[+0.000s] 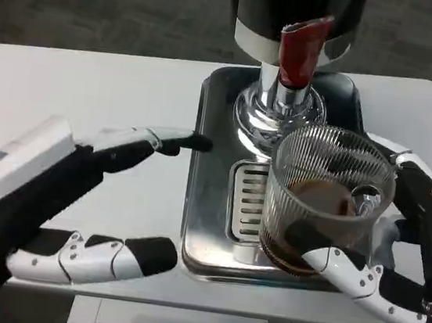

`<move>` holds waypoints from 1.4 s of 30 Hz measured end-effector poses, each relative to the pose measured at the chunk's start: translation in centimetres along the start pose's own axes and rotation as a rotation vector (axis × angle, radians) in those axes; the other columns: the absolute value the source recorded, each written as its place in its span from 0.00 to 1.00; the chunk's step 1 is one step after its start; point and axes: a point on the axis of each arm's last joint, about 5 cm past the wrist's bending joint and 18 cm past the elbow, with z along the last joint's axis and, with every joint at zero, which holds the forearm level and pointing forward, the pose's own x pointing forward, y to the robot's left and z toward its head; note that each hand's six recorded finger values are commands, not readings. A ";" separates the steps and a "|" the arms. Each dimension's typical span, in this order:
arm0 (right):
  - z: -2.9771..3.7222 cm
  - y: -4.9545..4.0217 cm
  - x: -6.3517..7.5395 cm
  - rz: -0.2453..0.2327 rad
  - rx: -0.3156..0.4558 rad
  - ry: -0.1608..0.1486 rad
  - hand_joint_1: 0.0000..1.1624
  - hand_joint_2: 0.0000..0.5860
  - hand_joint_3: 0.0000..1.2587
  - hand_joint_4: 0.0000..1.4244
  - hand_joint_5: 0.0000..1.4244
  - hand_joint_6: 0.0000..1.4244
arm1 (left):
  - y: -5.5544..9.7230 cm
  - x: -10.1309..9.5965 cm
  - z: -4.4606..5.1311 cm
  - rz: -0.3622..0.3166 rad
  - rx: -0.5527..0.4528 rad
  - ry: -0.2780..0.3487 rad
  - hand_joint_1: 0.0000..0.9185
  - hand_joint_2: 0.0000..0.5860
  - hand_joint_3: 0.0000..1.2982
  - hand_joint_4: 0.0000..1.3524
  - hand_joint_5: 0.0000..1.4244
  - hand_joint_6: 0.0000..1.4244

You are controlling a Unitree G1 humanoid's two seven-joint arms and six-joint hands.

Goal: Grasp the cup under the faucet to collect the drink, then remove the cup.

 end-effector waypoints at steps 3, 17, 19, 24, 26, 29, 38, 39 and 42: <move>0.28 -0.22 0.0 0.010 0.005 -0.010 0.72 0.33 0.85 0.88 1.00 1.00 | 0.1 -0.4 0.54 -0.002 0.015 -0.003 0.02 0.12 0.16 0.10 0.12 0.14; 0.70 -0.60 0.0 0.079 0.009 -0.006 0.72 0.35 0.85 0.89 1.00 1.00 | 0.6 -2.3 2.69 0.005 0.105 0.019 0.00 0.09 0.09 0.00 0.04 0.07; 0.72 -0.60 0.1 0.088 0.009 -0.007 0.72 0.36 0.85 0.89 1.00 1.00 | 0.6 -2.6 2.94 0.003 0.117 0.028 0.00 0.09 0.09 0.00 0.03 0.07; 0.92 -0.70 0.1 0.109 0.004 -0.014 0.72 0.36 0.85 0.89 1.00 1.00 | 0.7 -3.5 3.39 -0.020 0.159 0.051 0.00 0.09 0.08 0.00 0.01 0.05; 1.10 -0.76 0.2 0.111 0.002 -0.024 0.72 0.36 0.85 0.89 1.00 1.00 | 0.8 -3.7 3.47 -0.020 0.168 0.057 0.00 0.09 0.07 0.00 0.01 0.05; 1.20 -0.78 0.1 0.113 0.002 -0.026 0.72 0.36 0.86 0.89 1.00 1.00 | 0.8 -3.9 3.63 -0.026 0.174 0.059 0.00 0.10 0.06 0.00 0.00 0.04; 1.24 -0.55 -0.2 0.133 0.012 0.001 0.72 0.36 0.86 0.89 1.00 1.00 | 1.1 -4.2 4.26 -0.046 0.207 0.065 0.00 0.11 0.06 0.00 0.00 0.04; 1.27 -0.55 -0.2 0.135 0.012 0.001 0.72 0.36 0.86 0.89 1.00 1.00 | 1.1 -4.3 4.31 -0.050 0.209 0.068 0.00 0.11 0.06 0.00 0.00 0.04; 1.44 -0.61 -0.3 0.143 0.011 0.000 0.72 0.36 0.86 0.90 1.00 1.00 | 1.3 -4.4 4.47 -0.054 0.218 0.076 0.00 0.11 0.06 0.00 0.00 0.04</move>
